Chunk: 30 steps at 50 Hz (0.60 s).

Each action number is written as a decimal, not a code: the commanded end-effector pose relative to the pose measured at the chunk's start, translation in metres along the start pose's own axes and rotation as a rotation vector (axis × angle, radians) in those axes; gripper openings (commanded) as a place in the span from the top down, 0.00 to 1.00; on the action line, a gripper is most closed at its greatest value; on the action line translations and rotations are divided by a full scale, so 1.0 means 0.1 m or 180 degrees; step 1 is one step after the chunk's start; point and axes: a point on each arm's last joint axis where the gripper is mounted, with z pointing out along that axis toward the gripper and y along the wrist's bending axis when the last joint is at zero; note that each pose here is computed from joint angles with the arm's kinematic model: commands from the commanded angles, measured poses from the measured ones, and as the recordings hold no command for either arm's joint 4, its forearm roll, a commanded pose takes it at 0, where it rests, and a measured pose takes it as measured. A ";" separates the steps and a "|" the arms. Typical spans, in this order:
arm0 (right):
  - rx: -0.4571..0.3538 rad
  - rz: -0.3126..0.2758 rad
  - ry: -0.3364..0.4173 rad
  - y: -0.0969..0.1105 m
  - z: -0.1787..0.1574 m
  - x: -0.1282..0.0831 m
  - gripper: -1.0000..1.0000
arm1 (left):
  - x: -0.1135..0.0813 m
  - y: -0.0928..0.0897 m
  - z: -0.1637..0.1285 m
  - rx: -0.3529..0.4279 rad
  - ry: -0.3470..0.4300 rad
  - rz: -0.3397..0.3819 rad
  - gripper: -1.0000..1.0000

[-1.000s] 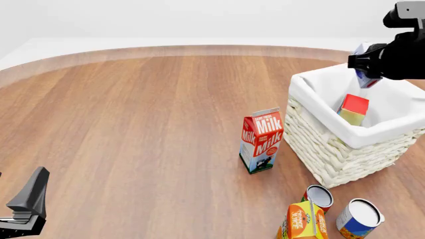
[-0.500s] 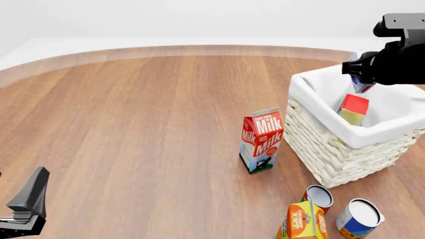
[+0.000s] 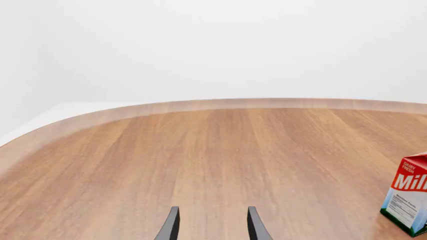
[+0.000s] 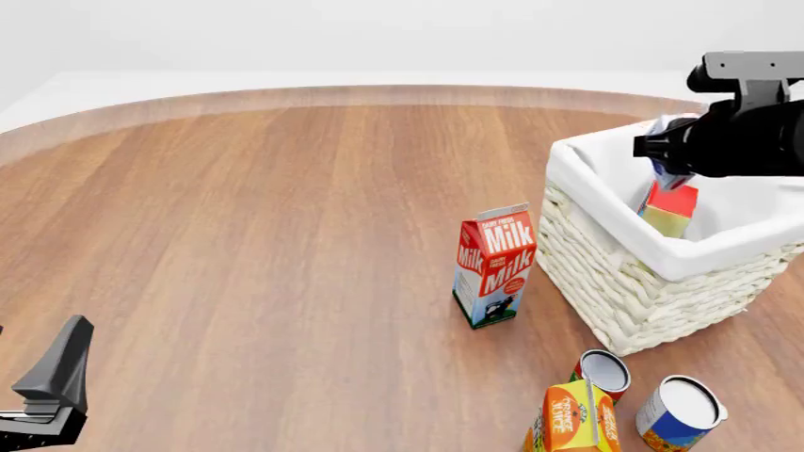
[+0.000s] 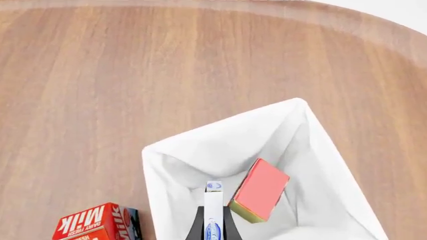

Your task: Pick up the cream cheese box and the butter, and put them in the basket.

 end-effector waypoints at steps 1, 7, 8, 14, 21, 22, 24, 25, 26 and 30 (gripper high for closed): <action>-0.0009 0.0023 -0.0003 0.01 0.03 0.02 1.00 | 0.00 0.00 0.00 0.0000 0.0000 0.0000 0.00; -0.0009 0.0033 -0.0004 0.01 0.03 0.04 1.00 | 0.00 0.00 0.00 0.0000 0.0000 0.0000 0.00; -0.0011 0.0035 -0.0002 0.01 0.03 0.05 1.00 | 0.00 0.00 0.00 0.0000 0.0000 0.0000 0.00; -0.0021 0.0046 0.0020 0.02 0.07 0.09 1.00 | 0.00 0.00 0.00 0.0000 0.0000 0.0000 0.00; -0.0015 0.0050 0.0042 0.02 0.09 0.12 1.00 | 0.00 0.00 0.00 0.0000 0.0000 0.0000 0.00; -0.0012 0.0061 0.0044 0.01 0.10 0.13 1.00 | 0.00 0.00 0.00 0.0000 0.0000 0.0000 0.00; -0.0017 0.0060 0.0052 0.02 0.11 0.14 1.00 | 0.00 0.00 0.00 0.0000 0.0000 0.0000 0.00; -0.0013 0.0065 0.0050 0.02 0.12 0.15 1.00 | 0.00 0.00 0.00 0.0000 0.0000 0.0000 0.00; -0.0015 0.0064 0.0051 0.02 0.12 0.15 1.00 | 0.00 0.00 0.00 0.0000 0.0000 0.0000 0.00; -0.0015 0.0074 0.0048 0.02 0.12 0.15 1.00 | 0.00 0.00 0.00 0.0000 0.0000 0.0000 0.00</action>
